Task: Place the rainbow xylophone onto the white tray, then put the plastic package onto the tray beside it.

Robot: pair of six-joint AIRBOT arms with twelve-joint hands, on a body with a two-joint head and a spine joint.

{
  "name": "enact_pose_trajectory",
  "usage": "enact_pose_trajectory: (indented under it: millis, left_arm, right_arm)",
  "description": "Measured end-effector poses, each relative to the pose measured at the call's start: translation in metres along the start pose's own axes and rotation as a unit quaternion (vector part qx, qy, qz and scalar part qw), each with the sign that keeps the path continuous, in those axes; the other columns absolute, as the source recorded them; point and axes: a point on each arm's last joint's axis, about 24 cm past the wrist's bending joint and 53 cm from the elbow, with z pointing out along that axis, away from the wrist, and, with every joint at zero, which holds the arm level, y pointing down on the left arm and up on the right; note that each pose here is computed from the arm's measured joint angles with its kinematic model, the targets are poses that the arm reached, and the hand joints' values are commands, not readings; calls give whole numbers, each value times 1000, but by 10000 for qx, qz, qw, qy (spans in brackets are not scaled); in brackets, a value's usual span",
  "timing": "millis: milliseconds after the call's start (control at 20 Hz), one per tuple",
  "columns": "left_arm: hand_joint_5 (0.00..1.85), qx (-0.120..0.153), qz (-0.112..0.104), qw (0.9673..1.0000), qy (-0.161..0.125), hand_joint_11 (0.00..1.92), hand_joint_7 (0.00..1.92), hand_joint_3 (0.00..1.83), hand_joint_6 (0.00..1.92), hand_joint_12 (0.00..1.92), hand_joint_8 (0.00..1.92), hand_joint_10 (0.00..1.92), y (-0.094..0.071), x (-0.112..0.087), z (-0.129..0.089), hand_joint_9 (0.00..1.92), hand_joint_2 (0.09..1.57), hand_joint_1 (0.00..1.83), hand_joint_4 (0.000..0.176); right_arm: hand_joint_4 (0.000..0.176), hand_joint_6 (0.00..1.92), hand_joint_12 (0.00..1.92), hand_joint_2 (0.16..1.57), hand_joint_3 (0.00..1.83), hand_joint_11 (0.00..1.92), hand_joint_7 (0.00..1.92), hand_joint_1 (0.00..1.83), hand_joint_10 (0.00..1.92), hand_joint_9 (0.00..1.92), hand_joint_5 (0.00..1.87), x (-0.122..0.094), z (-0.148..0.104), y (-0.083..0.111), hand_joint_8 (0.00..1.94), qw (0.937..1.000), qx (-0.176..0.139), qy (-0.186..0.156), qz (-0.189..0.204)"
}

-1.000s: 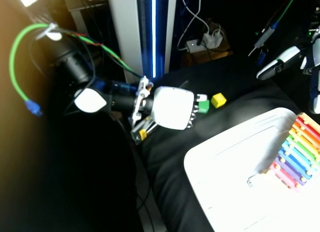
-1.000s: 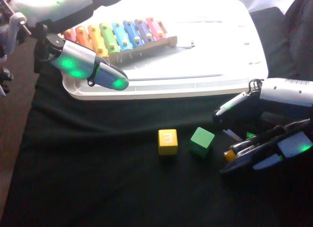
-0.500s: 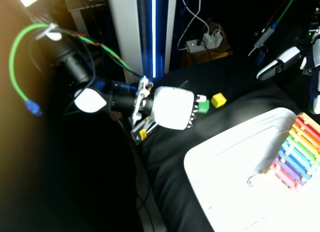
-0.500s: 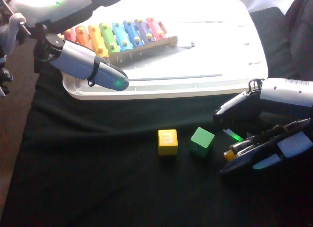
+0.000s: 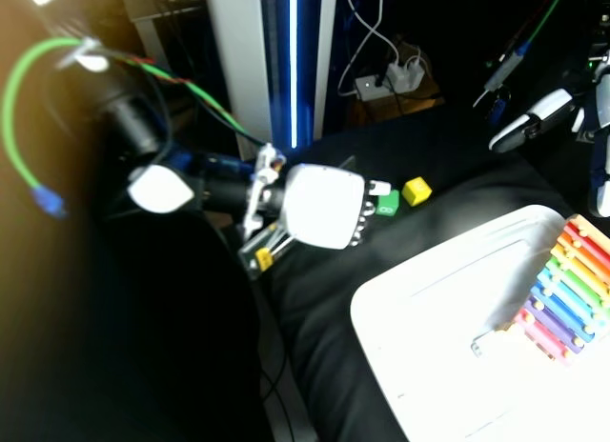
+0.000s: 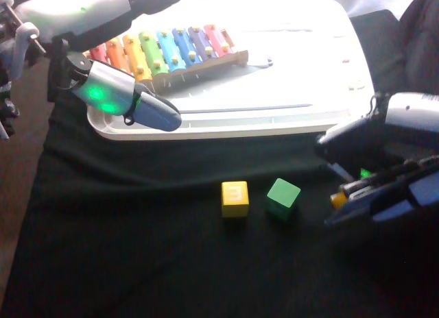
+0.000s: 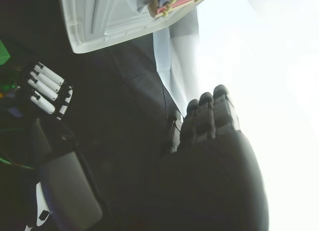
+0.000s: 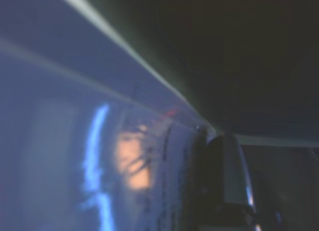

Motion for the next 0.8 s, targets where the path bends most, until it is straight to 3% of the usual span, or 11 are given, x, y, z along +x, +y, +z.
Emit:
enact_pose_trajectory:
  millis: [100,150,200,250,300,400,450,550,600,750,800]
  left_arm:
    - [0,4,2,10000,-2,0,0,0,0,0,0,0,0,0,0,0,678,644,93]
    - [0,-2,-3,10000,0,0,0,0,0,0,0,0,0,0,0,0,687,668,74]
    - [0,-4,-3,10000,6,0,0,0,0,0,0,0,0,1,0,0,683,655,102]
    - [0,-8,1,10000,17,0,0,0,0,0,0,0,1,2,-1,0,686,659,97]
    - [0,-16,0,10000,23,0,0,0,0,0,0,0,1,2,-1,0,682,677,110]
    - [0,-5,1,10000,15,0,0,0,0,0,0,0,1,1,-1,0,685,653,83]
    - [0,-5,-4,10000,16,0,0,1,0,0,0,0,1,2,0,0,693,667,44]
    - [0,-19,-2,10000,32,0,0,0,0,0,0,0,1,3,-1,0,687,652,54]
    - [0,-22,-4,10000,41,0,0,0,0,0,0,0,1,3,0,0,690,661,39]
    - [0,-35,-10,10000,50,0,0,7,0,0,0,0,3,5,1,0,711,657,89]
    - [0,-19,-23,10000,54,0,0,0,0,0,0,0,1,6,2,0,696,636,69]
  right_arm:
    - [138,1921,1921,1073,0,1240,895,1684,1921,1111,629,-8,0,13,1941,9998,-148,-76,-113]
    - [136,1921,1536,1038,0,892,905,1802,1921,1095,628,-11,-1,16,1941,9997,-196,-103,-144]
    - [150,1921,1844,1065,0,1068,936,1735,1921,1148,648,-13,-2,17,1941,9996,-199,-117,-155]
    - [150,1921,1906,1053,0,1228,971,1718,1921,1195,684,-12,-3,17,1941,9996,-181,-93,-201]
    - [152,1921,1918,1048,0,1283,970,1733,1921,1203,697,-14,-2,18,1941,9995,-174,-96,-248]
    - [115,1921,1921,1062,0,1306,872,1708,1921,1192,581,-25,-1,29,1941,9987,-272,-199,-376]
    - [106,1921,1921,1059,0,1255,847,1712,1921,1172,573,-34,-2,37,1941,9979,-351,-299,-454]
    - [166,1921,1921,1086,6,1245,775,1663,1921,1111,561,-46,-3,47,1941,9964,-466,-437,-559]
    - [174,1921,1921,1083,3,1313,823,1669,1921,1172,586,-54,-3,52,1941,9953,-515,-515,-636]
    - [169,1921,1921,1037,0,1395,1027,1714,1921,1300,788,-65,0,54,1941,9938,-509,-610,-772]
    - [152,1921,1921,1017,0,1418,1098,1756,1921,1335,860,-69,2,55,1941,9933,-512,-641,-812]
